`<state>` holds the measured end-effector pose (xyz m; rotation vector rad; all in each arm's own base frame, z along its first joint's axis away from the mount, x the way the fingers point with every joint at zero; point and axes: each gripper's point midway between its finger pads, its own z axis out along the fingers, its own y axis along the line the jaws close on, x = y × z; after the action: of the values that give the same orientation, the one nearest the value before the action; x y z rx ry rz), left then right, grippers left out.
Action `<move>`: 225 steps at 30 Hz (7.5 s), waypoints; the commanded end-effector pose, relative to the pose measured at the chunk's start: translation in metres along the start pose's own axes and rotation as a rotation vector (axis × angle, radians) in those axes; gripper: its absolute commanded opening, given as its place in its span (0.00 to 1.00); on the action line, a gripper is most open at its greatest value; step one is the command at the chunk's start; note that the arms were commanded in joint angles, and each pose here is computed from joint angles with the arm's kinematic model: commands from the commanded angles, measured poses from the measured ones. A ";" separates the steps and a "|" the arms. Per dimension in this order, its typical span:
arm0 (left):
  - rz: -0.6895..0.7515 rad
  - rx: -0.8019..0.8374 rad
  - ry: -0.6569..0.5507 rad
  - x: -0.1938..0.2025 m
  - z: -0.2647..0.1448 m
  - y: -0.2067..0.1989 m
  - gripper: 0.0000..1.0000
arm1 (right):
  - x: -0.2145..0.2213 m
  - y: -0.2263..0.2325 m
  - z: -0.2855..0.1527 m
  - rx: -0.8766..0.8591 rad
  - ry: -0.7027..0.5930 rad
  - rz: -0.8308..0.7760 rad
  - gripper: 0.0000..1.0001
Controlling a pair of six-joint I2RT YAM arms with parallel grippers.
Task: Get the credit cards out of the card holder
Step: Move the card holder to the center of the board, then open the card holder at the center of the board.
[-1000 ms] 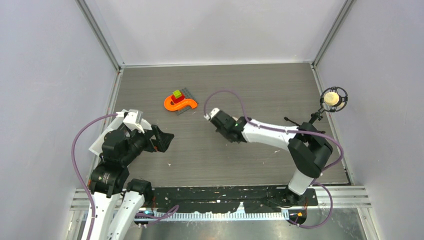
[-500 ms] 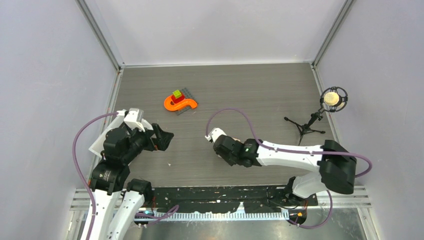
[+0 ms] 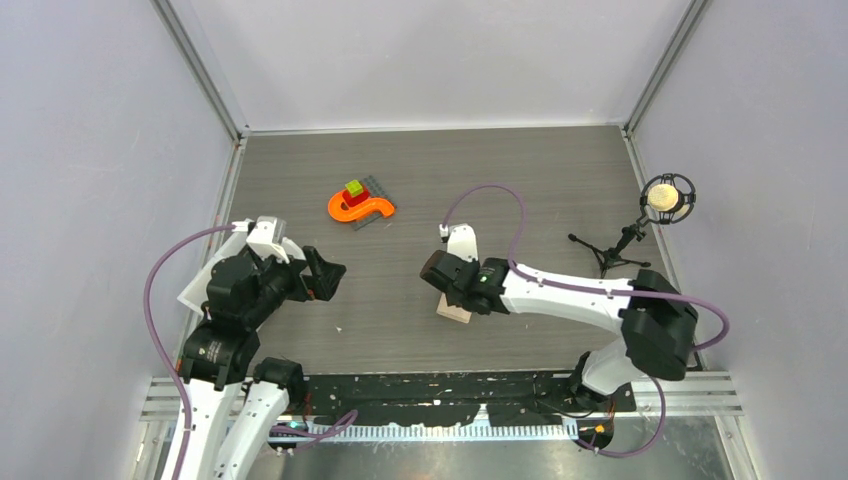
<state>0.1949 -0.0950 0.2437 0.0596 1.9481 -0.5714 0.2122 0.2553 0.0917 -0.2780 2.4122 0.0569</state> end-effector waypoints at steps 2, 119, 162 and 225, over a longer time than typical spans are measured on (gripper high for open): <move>0.031 0.007 -0.045 -0.014 -0.007 -0.004 0.99 | -0.001 -0.006 0.019 0.103 0.016 0.188 0.39; 0.227 0.215 0.502 0.173 0.142 -0.129 0.71 | -0.014 -0.014 -0.056 -0.588 -0.442 0.067 0.05; 0.039 0.055 0.674 0.223 0.133 -0.098 0.03 | -0.008 -0.057 -0.034 -0.411 -0.225 0.263 0.48; -0.083 -0.088 0.573 0.203 0.116 -0.078 0.30 | 0.046 0.036 0.016 -0.542 0.015 0.285 0.54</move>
<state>0.1768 -0.2656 0.0744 0.0838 2.5057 -0.6104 0.1727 0.2758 0.0371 -0.1825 2.4436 0.8078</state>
